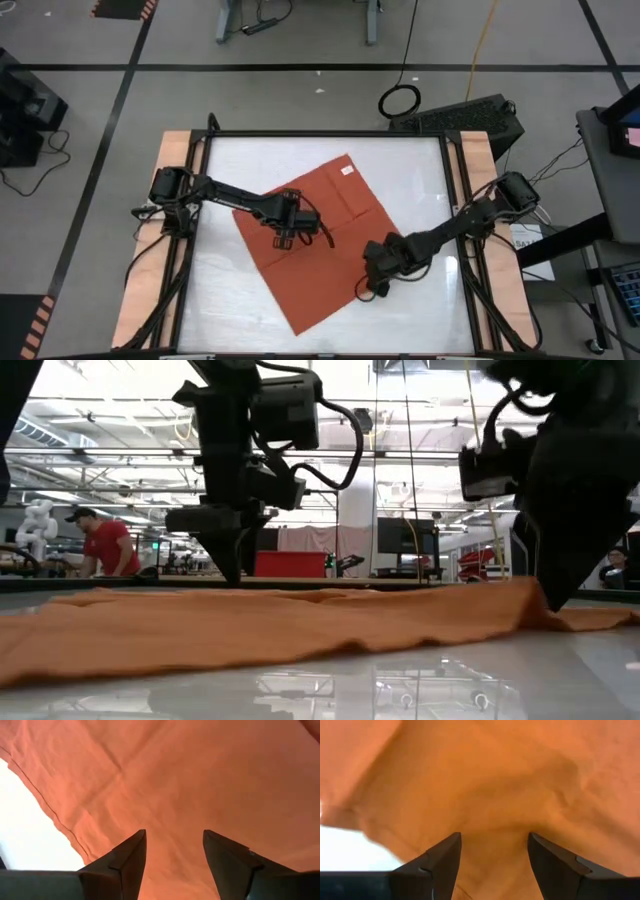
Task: Roll towel into tight, uniform cylinder
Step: Fold the kitchen towel
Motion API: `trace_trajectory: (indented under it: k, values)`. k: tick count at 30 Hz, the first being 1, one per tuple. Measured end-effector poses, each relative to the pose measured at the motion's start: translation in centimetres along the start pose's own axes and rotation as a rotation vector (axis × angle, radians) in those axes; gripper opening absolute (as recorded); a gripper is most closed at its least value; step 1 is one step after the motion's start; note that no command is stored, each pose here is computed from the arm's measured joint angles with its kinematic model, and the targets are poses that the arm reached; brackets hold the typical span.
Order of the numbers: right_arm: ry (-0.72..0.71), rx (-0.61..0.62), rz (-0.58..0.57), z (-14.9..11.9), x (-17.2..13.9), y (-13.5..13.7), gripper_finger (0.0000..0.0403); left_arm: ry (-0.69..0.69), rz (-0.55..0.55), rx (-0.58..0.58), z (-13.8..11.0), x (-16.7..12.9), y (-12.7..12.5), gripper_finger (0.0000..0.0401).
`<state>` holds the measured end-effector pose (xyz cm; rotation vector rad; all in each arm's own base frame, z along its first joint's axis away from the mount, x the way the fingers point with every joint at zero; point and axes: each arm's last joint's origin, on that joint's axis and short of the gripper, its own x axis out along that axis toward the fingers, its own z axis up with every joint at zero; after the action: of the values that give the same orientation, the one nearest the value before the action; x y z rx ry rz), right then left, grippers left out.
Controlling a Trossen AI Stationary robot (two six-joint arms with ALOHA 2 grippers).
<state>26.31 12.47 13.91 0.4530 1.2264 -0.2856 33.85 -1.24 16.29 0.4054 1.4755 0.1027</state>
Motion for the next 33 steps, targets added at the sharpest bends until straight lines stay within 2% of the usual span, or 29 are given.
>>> trace_trajectory:
  k: [8, 15, 22, 27, 33]
  values:
    - [-0.102, 0.014, 0.194, -0.5, -0.4, 2.8, 0.0221, -0.022, -0.036, 0.025, 0.0, 0.5, 1.4, 0.0202]
    - [-0.130, 0.025, 0.233, -0.7, -0.6, 3.5, 0.0221, -0.044, -0.052, 0.017, 0.4, 1.7, 2.2, 0.0202]
    - [-0.127, 0.002, 0.188, -1.0, -0.6, 3.2, 0.0221, -0.060, 0.012, 0.047, 1.2, 3.3, 2.5, 0.0202]
    - [-0.143, -0.012, 0.138, -1.2, -0.6, 3.0, 0.0221, -0.105, 0.126, 0.143, 2.0, 3.4, 3.0, 0.0202]
    - [-0.105, -0.041, -0.041, -1.9, -0.4, 1.5, 0.0221, -0.161, 0.229, 0.235, 2.6, 3.6, 4.6, 0.0202]
